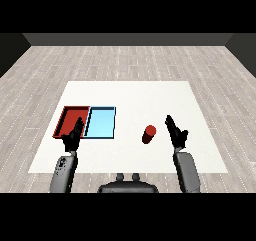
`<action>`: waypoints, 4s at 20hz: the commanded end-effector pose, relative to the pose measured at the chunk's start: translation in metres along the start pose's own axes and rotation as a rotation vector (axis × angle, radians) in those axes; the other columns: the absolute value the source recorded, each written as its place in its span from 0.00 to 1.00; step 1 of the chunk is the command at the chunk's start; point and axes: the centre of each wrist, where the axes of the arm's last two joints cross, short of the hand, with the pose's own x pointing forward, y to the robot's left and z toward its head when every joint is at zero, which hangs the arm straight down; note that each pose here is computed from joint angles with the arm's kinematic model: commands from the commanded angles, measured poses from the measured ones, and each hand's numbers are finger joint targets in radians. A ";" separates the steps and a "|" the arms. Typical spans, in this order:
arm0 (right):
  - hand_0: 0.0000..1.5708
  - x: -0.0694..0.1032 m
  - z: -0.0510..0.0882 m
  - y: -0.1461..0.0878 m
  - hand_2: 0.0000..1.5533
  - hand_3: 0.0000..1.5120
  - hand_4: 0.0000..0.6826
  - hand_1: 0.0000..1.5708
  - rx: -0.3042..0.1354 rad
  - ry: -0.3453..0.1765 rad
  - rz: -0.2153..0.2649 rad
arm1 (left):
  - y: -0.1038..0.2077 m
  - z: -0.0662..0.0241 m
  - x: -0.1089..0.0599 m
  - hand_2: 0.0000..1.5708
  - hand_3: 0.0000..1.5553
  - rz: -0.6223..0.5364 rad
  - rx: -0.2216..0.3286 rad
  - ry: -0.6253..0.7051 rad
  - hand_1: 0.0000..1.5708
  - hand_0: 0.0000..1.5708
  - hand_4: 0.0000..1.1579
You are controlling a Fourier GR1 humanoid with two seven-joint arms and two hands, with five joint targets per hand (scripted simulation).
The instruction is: Pick the red can and put it in the red box
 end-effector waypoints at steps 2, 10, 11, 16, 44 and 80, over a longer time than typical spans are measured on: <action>0.00 -0.005 0.020 -0.037 0.00 0.00 0.00 0.00 -0.017 -0.021 -0.018 | -0.008 -0.0032 0.003 0.00 0.00 0.017 -0.022 -0.003 0.00 0.00 0.00; 0.00 0.005 0.052 -0.102 0.00 0.00 0.00 0.00 0.019 -0.363 -0.089 | -0.021 -0.0069 0.022 0.00 0.00 0.114 -0.045 -0.441 0.00 0.00 0.00; 0.00 -0.005 0.069 -0.109 0.00 0.00 0.00 0.00 0.011 -0.370 -0.090 | -0.019 -0.0077 0.032 0.00 0.00 0.100 -0.040 -0.462 0.00 0.00 0.00; 0.00 -0.021 0.069 -0.093 0.00 0.00 0.00 0.00 0.019 -0.388 -0.074 | -0.029 -0.0084 0.019 0.00 0.00 0.128 -0.051 -0.456 0.00 0.00 0.00; 0.00 -0.018 0.005 -0.073 0.00 0.00 0.00 0.00 0.088 -0.285 -0.210 | -0.034 -0.0032 0.004 0.00 0.00 0.111 -0.020 -0.463 0.00 0.00 0.00; 0.00 -0.076 -0.021 0.030 0.00 0.00 0.00 0.00 0.122 -0.214 -0.310 | -0.004 0.0007 0.029 0.00 0.00 0.144 -0.029 -0.485 0.00 0.00 0.00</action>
